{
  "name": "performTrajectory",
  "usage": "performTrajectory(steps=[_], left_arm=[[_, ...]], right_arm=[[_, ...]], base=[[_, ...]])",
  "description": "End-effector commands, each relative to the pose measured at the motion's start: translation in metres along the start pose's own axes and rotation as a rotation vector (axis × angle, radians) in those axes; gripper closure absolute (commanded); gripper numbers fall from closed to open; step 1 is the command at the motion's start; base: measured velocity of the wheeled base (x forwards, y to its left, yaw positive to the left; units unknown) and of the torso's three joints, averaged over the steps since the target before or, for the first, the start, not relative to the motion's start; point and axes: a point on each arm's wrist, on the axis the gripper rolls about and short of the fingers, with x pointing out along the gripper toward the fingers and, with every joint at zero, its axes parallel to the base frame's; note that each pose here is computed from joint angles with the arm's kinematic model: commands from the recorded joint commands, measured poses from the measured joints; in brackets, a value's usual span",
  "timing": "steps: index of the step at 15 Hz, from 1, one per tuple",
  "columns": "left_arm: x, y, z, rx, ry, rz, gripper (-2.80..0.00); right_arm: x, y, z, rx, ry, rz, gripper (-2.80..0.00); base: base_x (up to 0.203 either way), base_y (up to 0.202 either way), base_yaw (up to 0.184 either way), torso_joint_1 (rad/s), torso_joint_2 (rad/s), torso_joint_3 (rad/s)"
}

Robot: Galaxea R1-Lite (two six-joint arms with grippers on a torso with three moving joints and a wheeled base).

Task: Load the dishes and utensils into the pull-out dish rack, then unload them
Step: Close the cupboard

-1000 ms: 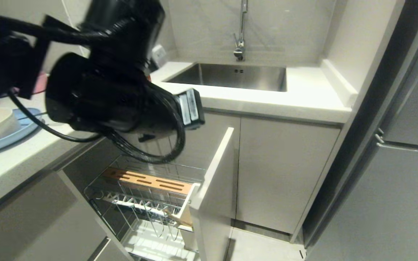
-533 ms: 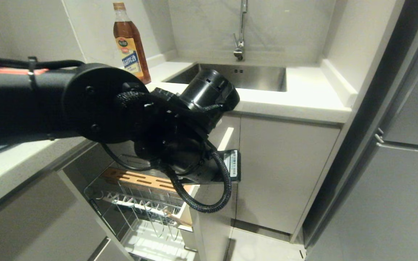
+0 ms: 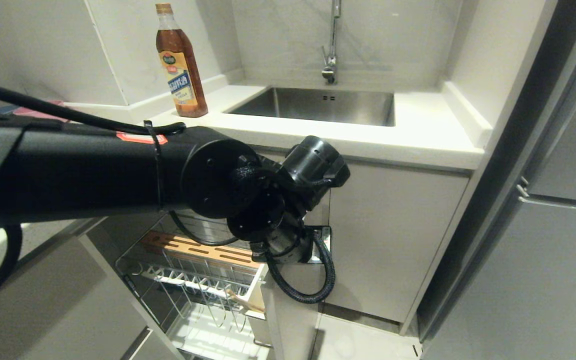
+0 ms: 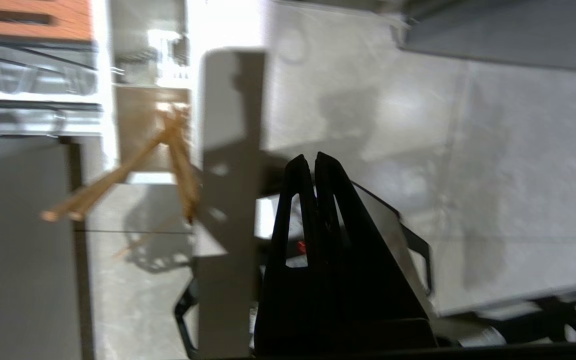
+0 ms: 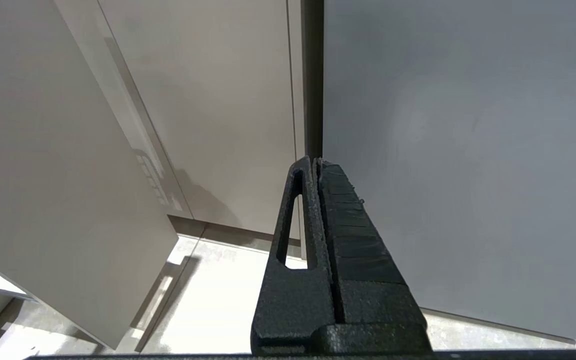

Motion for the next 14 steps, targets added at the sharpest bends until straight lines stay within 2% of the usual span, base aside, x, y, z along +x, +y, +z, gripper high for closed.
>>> performTrajectory(steps=[1,4,7,10,14], left_arm=[[0.005,0.001,0.0,-0.002,-0.013,0.049,0.0],[0.005,0.005,0.002,-0.005,-0.08,0.148,0.0],[0.006,0.007,0.002,-0.001,-0.114,0.211,0.0],[0.008,0.018,0.007,-0.01,-0.154,0.304,0.0],[0.018,0.045,0.018,-0.003,-0.166,0.448,0.0]], right_arm=[[0.0,0.0,0.0,0.0,0.0,0.0,0.0],[0.0,0.0,0.0,-0.001,0.0,0.0,0.0],[0.0,0.0,0.0,-0.001,0.0,0.0,0.0],[0.0,0.0,0.0,0.0,0.0,0.0,0.0],[0.0,0.0,0.0,-0.001,0.0,0.0,0.0]], base=[[0.0,0.0,0.0,0.0,0.0,0.0],[0.0,0.0,0.0,0.0,0.0,0.0],[0.0,0.0,0.0,0.0,0.0,0.0],[0.0,0.0,0.0,0.0,0.0,0.0],[0.0,0.0,0.0,0.0,0.0,0.0]])
